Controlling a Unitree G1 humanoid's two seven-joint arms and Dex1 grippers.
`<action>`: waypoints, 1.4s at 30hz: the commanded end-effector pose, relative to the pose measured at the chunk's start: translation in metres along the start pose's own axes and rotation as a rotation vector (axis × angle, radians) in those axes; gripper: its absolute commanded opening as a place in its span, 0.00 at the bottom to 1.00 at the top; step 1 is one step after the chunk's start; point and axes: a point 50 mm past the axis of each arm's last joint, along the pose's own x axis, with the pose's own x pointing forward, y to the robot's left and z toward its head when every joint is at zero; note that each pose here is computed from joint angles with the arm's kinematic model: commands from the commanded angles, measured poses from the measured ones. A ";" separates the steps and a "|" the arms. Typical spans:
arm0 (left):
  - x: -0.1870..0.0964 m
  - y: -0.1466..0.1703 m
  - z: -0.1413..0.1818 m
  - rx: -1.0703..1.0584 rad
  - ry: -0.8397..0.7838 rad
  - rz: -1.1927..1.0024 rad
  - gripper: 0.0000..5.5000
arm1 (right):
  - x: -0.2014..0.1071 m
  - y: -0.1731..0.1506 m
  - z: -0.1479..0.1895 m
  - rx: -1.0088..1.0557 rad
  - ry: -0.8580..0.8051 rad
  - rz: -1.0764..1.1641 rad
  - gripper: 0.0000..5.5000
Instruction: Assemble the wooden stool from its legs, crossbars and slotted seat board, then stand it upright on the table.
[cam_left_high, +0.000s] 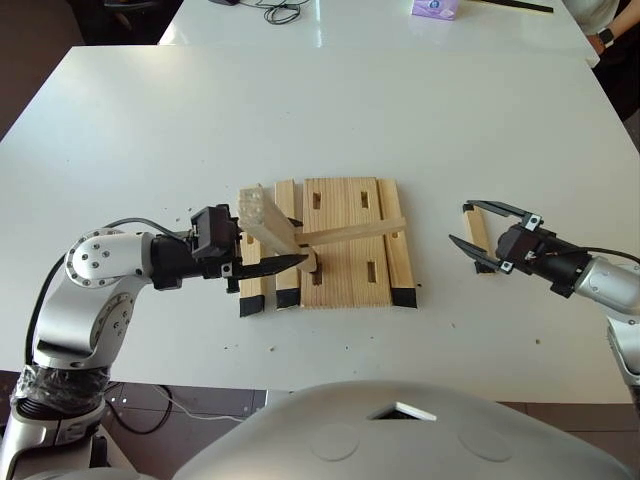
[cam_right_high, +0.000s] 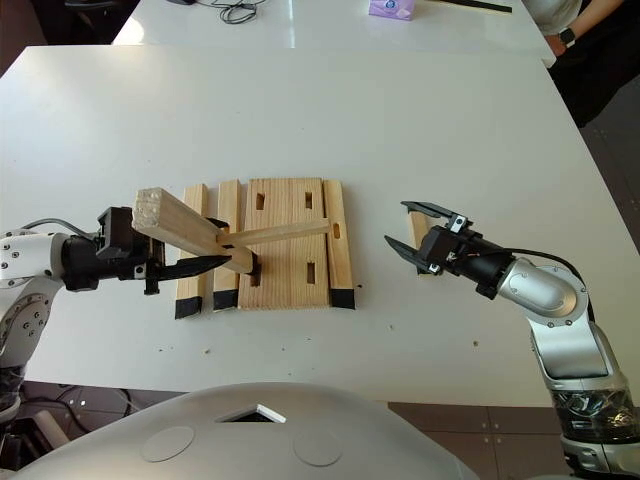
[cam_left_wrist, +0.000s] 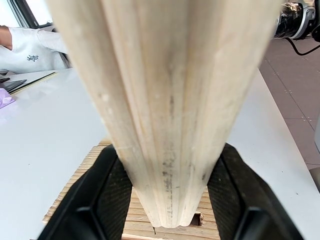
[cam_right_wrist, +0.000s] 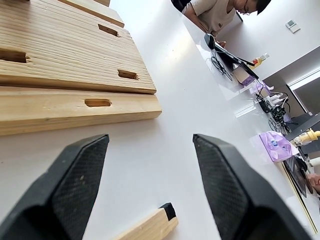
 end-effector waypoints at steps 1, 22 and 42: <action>0.005 -0.008 -0.007 -0.040 0.013 -0.036 0.37 | 0.000 -0.002 0.004 -0.007 -0.017 0.002 0.57; -0.010 -0.016 -0.006 -0.087 0.074 -0.075 0.37 | -0.002 0.005 0.008 0.015 -0.023 -0.011 0.57; -0.003 -0.029 -0.044 0.005 0.197 -0.115 0.37 | 0.002 0.004 0.011 0.018 -0.043 -0.004 0.57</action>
